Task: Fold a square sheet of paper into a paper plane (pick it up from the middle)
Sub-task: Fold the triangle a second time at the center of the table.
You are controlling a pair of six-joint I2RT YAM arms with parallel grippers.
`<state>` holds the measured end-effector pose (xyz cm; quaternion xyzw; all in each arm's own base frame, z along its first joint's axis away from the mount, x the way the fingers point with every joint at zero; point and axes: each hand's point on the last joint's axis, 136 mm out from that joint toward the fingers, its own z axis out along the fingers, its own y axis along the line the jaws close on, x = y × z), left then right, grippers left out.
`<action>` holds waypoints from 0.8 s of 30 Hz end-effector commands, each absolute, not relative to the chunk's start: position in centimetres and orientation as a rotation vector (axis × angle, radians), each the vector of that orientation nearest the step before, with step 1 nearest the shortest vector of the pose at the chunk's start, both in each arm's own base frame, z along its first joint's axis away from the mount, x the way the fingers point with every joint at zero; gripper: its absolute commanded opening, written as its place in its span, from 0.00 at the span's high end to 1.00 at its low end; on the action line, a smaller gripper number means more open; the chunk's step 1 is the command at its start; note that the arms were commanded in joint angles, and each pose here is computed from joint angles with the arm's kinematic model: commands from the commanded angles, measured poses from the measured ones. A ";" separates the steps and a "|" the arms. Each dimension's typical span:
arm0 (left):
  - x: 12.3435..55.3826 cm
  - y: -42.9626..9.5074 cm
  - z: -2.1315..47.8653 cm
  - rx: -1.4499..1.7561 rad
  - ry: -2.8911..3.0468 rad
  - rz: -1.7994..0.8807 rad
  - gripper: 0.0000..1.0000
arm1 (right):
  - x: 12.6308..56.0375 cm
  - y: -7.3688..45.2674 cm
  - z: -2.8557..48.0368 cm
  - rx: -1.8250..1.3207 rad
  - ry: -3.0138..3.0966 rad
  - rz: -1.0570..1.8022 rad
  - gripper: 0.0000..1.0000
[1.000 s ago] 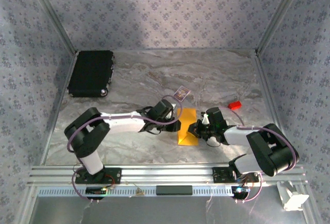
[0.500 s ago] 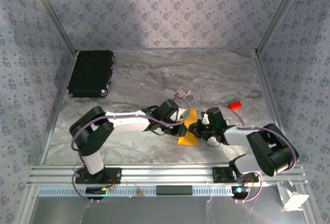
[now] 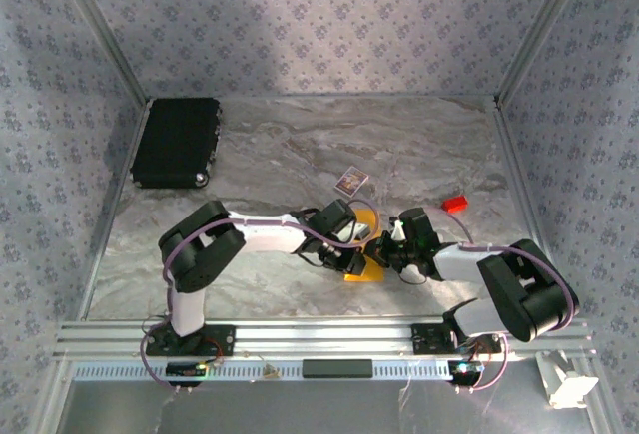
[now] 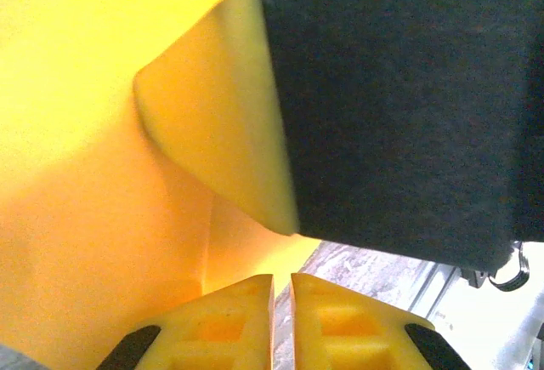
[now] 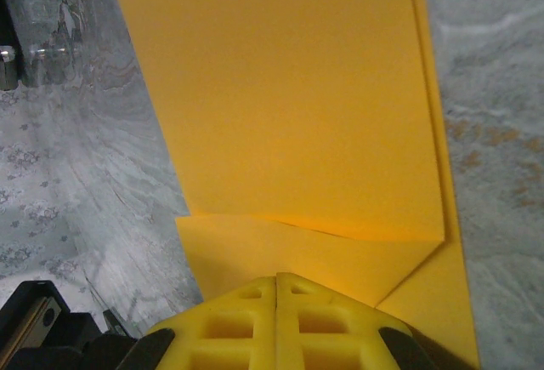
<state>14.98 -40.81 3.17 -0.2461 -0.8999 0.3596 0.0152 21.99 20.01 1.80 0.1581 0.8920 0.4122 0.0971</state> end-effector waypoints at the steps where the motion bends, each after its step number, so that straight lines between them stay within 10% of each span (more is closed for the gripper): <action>1: 15.1 -40.7 2.8 -0.795 -2.811 1.072 0.87 | 21.4 18.8 0.2 0.548 2.689 1.124 1.00; 24: 13.1 -36.9 1.3 -0.726 -2.819 1.008 0.87 | 21.3 18.4 -0.3 0.551 2.712 1.100 1.00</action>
